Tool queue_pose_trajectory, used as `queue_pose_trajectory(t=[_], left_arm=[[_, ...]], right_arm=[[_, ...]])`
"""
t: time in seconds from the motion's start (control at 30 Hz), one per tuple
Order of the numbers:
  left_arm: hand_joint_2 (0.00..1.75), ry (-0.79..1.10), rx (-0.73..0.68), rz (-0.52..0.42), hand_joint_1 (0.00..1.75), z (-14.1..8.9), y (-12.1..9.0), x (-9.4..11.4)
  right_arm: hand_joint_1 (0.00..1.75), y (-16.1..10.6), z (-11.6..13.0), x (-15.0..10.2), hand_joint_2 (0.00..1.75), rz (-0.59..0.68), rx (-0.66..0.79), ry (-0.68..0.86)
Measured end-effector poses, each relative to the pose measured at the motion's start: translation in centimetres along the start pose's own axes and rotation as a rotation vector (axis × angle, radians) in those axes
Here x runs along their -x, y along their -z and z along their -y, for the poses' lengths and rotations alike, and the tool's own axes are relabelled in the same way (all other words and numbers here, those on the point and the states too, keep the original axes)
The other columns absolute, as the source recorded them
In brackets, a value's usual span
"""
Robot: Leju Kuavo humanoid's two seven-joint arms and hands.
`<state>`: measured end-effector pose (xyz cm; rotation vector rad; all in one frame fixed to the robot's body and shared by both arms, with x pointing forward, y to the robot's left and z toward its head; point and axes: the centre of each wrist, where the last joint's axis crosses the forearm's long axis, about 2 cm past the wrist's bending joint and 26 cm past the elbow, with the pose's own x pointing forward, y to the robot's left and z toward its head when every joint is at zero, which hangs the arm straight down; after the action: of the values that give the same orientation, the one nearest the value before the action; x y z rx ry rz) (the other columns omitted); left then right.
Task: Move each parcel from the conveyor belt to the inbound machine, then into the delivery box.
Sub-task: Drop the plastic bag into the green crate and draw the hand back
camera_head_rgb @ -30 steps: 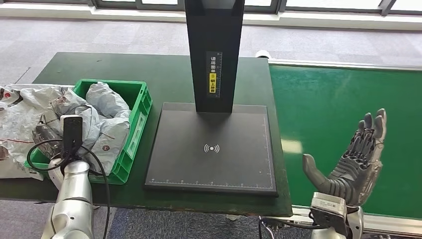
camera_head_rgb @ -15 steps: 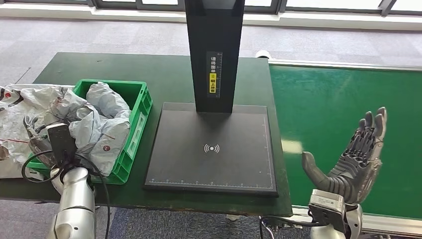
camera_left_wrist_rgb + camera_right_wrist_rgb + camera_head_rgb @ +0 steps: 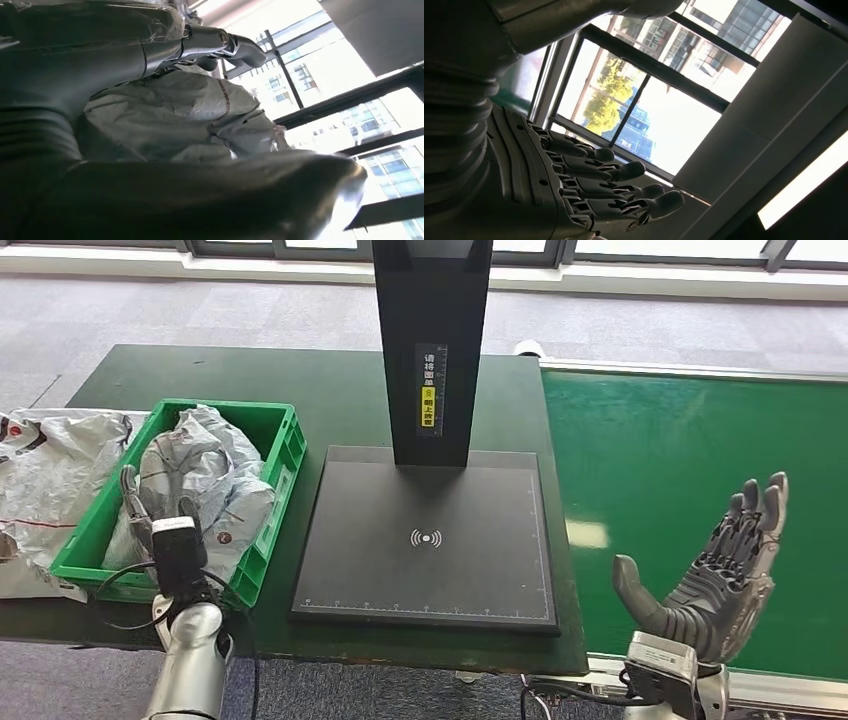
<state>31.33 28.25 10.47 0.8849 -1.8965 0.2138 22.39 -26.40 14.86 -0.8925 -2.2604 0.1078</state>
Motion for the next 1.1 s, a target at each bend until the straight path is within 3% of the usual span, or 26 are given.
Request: queue_pose_trajectory(t=[0.17,0.37,0.7,0.9,1.1], left_arm=[[0.00,0.026,0.043,0.033,0.00,1.0,-1.0,-1.5],[0.00,-0.191,0.074,0.087,0.00,2.0,-1.6,-2.4],[0.00,-0.293,0.091,0.139,0.00,1.8,-2.2,-3.7],[0.00,-0.562,0.137,0.214,0.00,-0.1,-3.6,-7.2],[0.00,-0.673,0.250,0.338,0.00,-0.4,-3.8,-10.1]], right_arm=[[0.00,-0.2,0.0,0.0,1.75,-0.001,0.009,0.011],[0.00,-0.4,0.1,0.0,1.75,0.014,0.029,0.025],[0.00,-0.7,0.2,0.0,1.75,0.015,0.034,0.029],[0.00,-1.0,0.8,-0.1,1.75,0.010,0.126,0.040],[0.00,-0.4,2.0,-0.6,1.75,0.025,0.199,0.055]])
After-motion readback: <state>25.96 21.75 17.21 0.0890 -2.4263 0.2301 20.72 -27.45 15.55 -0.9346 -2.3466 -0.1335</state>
